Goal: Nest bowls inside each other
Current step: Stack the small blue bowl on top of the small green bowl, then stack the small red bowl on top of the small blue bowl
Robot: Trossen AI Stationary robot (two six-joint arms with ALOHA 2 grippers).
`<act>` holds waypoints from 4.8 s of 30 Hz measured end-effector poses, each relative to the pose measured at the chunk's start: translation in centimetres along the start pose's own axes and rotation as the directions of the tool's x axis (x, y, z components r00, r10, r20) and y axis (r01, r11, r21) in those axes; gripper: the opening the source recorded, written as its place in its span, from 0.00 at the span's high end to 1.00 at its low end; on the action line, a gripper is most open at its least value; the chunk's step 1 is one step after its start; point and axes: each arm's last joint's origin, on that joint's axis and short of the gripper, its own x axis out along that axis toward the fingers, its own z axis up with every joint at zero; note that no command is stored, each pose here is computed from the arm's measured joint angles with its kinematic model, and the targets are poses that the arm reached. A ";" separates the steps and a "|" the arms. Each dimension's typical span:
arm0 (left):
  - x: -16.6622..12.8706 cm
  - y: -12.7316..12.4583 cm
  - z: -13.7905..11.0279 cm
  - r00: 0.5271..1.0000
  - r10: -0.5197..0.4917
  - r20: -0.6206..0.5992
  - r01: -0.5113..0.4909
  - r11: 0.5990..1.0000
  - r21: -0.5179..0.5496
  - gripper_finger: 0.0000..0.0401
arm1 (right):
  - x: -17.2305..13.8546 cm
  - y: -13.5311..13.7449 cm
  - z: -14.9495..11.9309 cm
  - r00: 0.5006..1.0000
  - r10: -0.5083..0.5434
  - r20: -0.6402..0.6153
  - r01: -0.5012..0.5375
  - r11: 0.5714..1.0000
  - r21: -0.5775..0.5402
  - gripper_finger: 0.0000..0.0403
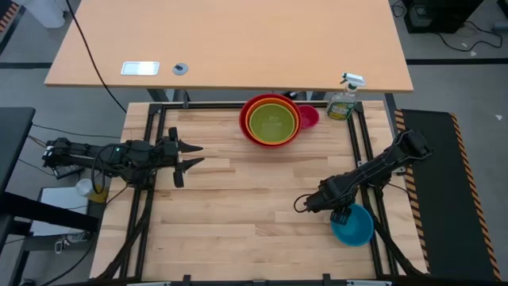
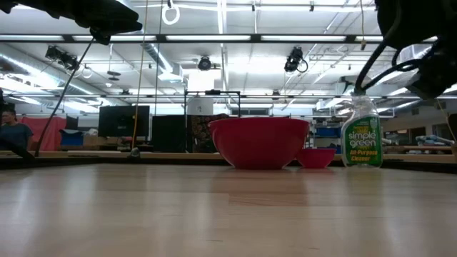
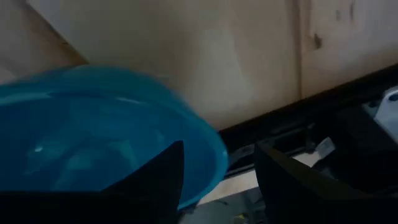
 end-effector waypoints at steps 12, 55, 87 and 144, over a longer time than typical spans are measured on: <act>0.0 0.0 0.0 1.000 0.000 0.000 0.000 1.000 0.000 0.59 | 1.7 0.9 1.2 0.987 0.057 0.148 -0.018 0.967 -0.254 0.59; 0.1 -0.1 0.7 0.998 0.000 0.068 0.002 1.000 -0.031 0.59 | -5.3 -4.9 9.5 0.592 0.359 0.721 -0.588 0.804 0.082 0.94; 2.4 -0.9 -0.2 1.000 0.002 -0.014 -0.001 0.998 0.071 0.59 | -12.0 -19.1 17.6 0.490 -0.221 0.843 -0.438 0.775 0.457 0.93; 2.3 -0.9 -0.4 0.999 0.000 -0.042 0.007 0.984 0.177 0.59 | -3.1 -16.9 12.4 0.647 -0.386 0.658 0.383 0.910 0.157 0.38</act>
